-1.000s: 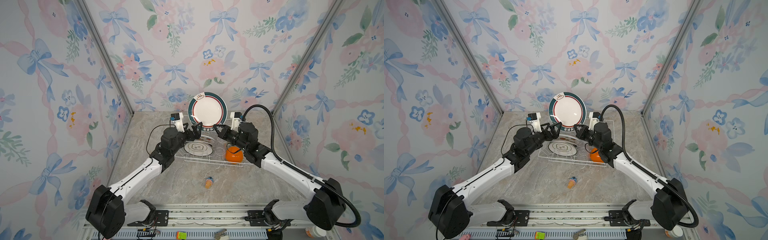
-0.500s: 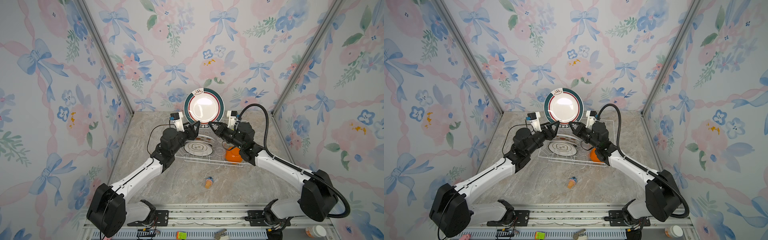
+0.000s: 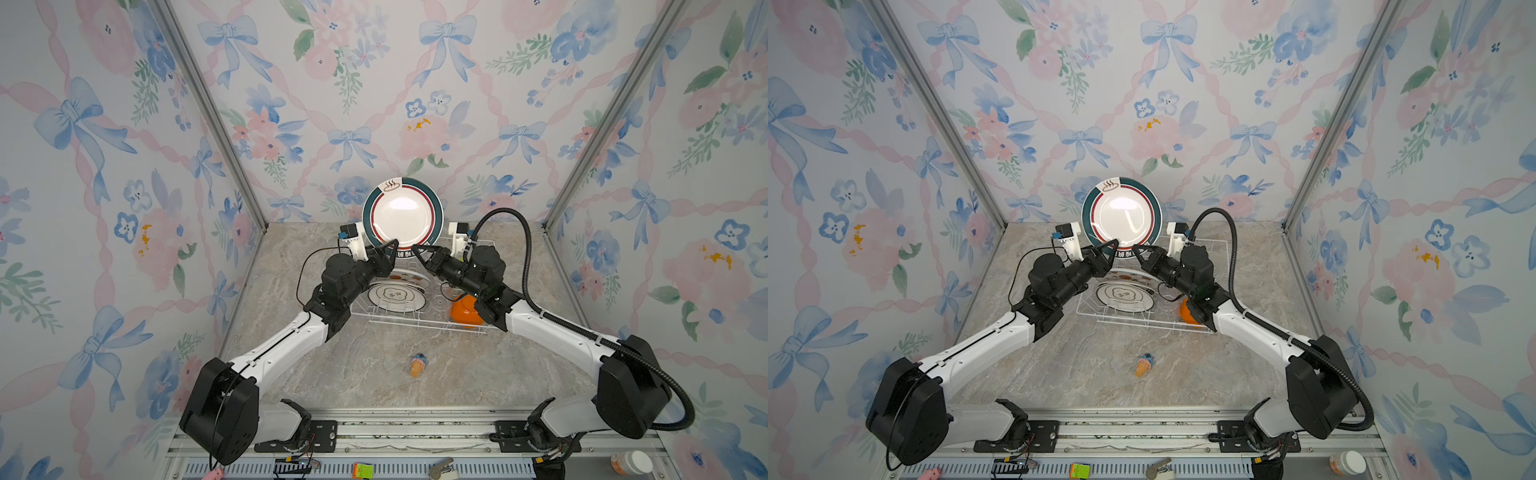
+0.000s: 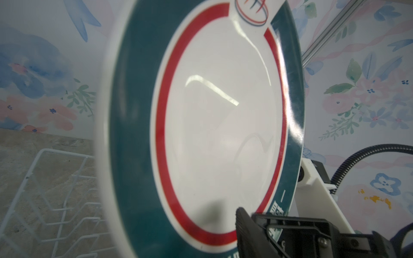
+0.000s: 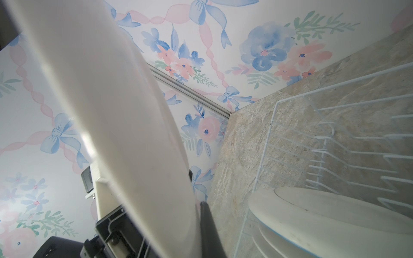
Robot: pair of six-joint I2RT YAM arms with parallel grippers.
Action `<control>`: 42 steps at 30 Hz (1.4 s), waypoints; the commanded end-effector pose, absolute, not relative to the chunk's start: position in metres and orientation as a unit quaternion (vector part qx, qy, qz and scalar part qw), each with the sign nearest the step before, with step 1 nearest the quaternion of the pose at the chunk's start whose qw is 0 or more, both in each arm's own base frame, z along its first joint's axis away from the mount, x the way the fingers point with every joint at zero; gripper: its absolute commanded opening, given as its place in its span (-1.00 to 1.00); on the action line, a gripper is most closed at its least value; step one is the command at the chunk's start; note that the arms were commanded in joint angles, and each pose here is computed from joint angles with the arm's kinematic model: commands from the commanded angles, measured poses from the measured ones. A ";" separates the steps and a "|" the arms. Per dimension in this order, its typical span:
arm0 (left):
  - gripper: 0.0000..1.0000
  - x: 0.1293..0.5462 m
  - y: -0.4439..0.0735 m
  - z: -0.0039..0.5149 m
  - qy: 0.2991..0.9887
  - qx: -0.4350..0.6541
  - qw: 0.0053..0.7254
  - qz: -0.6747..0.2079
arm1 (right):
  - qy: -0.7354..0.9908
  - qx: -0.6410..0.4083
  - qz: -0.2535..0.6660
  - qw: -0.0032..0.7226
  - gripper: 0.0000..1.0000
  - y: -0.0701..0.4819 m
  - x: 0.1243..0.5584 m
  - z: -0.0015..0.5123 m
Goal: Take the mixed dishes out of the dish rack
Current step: 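Grasp the raised plate's rim with the left gripper beside the right gripper, then carry the plate away with the left gripper while the right gripper releases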
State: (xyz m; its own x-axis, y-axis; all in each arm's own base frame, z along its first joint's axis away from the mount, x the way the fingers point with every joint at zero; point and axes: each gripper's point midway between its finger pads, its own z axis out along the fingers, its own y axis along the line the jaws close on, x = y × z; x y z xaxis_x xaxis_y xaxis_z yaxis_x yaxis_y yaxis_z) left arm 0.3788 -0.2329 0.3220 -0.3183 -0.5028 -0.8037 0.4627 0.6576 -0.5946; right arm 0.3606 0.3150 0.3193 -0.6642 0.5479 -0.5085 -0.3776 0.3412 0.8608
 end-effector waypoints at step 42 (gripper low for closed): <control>-1.00 0.387 -0.116 0.368 0.656 -0.129 0.670 -0.323 | 0.790 -0.031 0.442 0.424 0.53 0.313 0.356 0.301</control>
State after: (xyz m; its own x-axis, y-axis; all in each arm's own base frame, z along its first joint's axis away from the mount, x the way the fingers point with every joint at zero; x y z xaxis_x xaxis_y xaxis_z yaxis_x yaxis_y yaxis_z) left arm 0.3953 -0.1424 0.3402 -0.1893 -0.6057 -0.7728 0.2815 0.7205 -0.6337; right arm 0.3569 0.3236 0.2923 -0.6758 0.3773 -0.6332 -0.4039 0.5290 0.7463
